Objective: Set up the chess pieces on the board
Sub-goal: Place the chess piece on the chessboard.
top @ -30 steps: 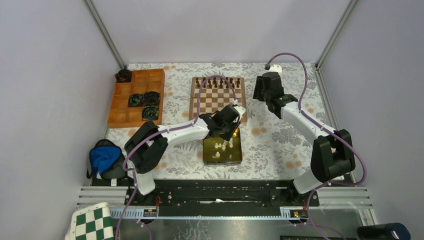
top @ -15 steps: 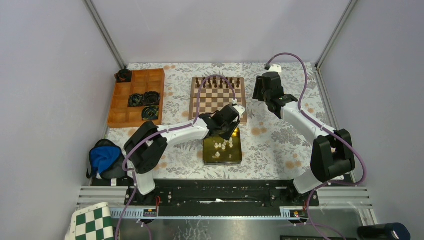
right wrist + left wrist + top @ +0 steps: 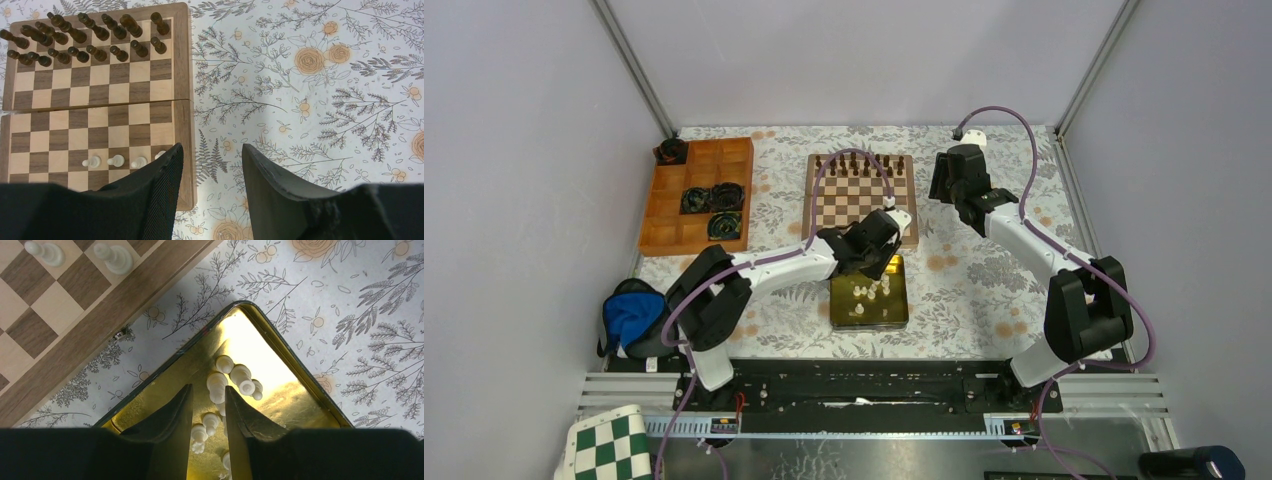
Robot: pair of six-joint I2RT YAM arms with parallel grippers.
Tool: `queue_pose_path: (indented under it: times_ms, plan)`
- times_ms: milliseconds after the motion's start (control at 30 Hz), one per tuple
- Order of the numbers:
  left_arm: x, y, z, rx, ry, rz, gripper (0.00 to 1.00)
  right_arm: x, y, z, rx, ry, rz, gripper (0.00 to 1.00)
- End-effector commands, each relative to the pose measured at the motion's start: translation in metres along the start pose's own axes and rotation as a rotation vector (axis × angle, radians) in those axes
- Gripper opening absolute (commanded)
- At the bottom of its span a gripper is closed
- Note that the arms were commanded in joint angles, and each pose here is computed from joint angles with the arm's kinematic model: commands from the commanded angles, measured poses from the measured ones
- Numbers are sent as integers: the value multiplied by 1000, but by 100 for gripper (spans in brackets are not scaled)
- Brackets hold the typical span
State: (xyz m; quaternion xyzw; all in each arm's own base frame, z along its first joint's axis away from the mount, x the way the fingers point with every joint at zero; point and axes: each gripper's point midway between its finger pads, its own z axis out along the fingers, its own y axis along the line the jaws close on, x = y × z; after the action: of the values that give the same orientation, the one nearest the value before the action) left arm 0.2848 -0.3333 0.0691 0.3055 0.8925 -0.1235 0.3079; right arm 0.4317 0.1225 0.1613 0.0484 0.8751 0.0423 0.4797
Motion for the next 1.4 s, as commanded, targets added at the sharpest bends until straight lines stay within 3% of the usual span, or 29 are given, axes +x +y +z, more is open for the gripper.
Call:
queue_pose_path:
  times_ms: [0, 1367]
  plan:
    - [-8, -1, -8, -2, -47, 8, 36, -21, 7, 1, -24, -56, 21, 54]
    - [4, -11, 2, 53, -8, 6, 36, -15, 4, 1, -18, -49, 21, 54]
